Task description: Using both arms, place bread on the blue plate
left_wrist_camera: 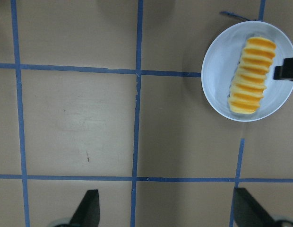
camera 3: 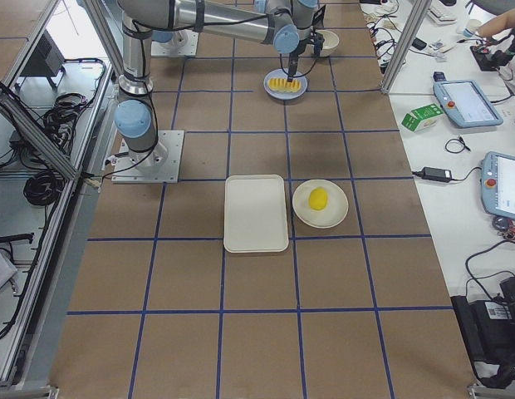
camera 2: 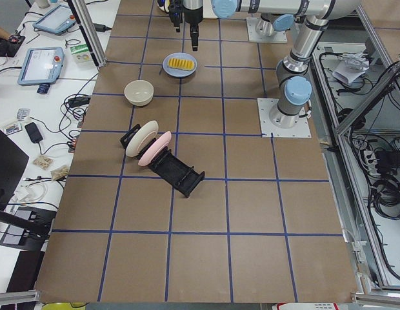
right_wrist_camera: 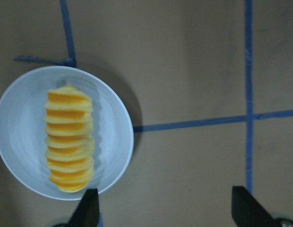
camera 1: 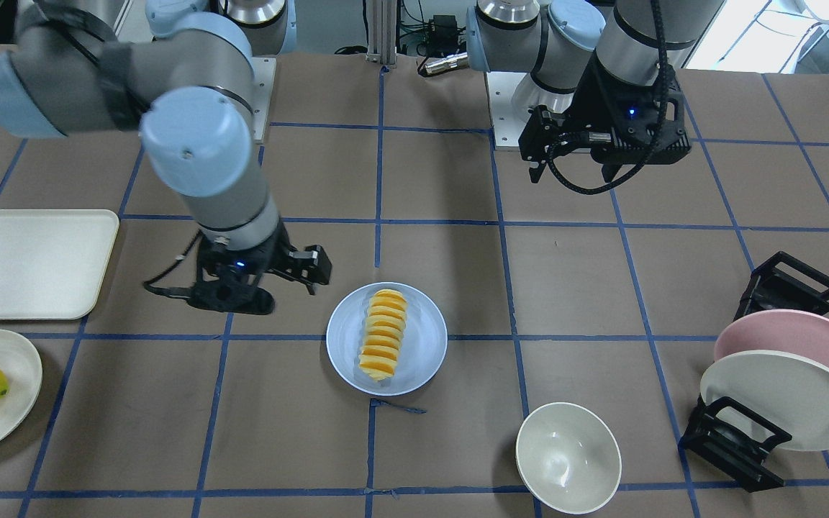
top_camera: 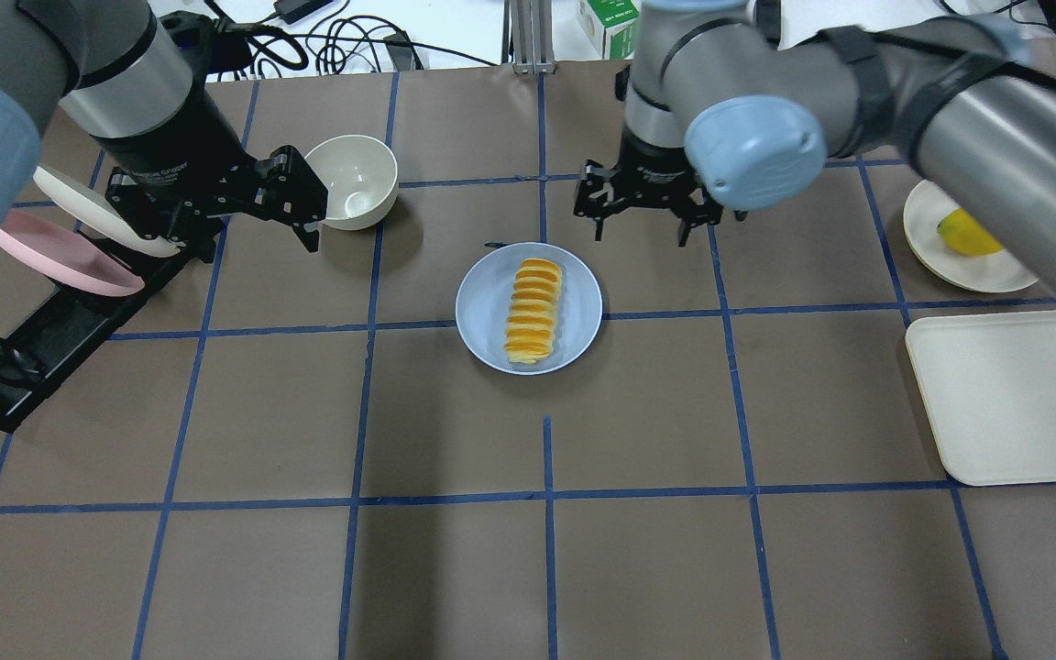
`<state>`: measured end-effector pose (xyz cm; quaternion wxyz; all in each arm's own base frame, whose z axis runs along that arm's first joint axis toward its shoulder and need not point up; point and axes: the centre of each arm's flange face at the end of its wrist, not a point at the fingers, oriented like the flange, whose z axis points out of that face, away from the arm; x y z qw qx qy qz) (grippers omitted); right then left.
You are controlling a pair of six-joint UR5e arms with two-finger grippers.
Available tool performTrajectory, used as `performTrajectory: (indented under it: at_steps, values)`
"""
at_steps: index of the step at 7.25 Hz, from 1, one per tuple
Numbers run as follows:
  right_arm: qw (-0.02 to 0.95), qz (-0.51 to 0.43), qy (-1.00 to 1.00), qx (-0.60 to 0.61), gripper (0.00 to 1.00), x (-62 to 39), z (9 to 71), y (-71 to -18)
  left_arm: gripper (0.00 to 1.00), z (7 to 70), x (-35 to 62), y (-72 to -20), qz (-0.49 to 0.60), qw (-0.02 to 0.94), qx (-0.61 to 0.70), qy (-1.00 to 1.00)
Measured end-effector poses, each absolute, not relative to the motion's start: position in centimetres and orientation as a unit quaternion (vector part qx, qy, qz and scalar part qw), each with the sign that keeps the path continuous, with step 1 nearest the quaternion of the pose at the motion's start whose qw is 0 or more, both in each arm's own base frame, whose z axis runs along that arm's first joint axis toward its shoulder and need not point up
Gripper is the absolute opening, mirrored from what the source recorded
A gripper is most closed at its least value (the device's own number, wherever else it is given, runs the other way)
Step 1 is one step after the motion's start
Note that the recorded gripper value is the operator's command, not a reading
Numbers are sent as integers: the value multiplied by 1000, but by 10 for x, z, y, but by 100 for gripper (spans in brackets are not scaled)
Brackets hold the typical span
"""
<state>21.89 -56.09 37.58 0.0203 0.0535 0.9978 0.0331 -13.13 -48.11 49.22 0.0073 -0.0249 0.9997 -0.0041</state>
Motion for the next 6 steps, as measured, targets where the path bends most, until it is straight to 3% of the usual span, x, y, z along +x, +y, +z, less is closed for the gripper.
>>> performTrajectory:
  at_steps: [3, 6]
  values:
    - [13, 48, 996, 74, 100, 151, 466, -502, 100, 494, -124, -491, -40, 37, -27, 998]
    - [15, 53, 996, 76, 100, 147, 481, -486, 100, 497, -125, -491, -44, 10, -29, 999]
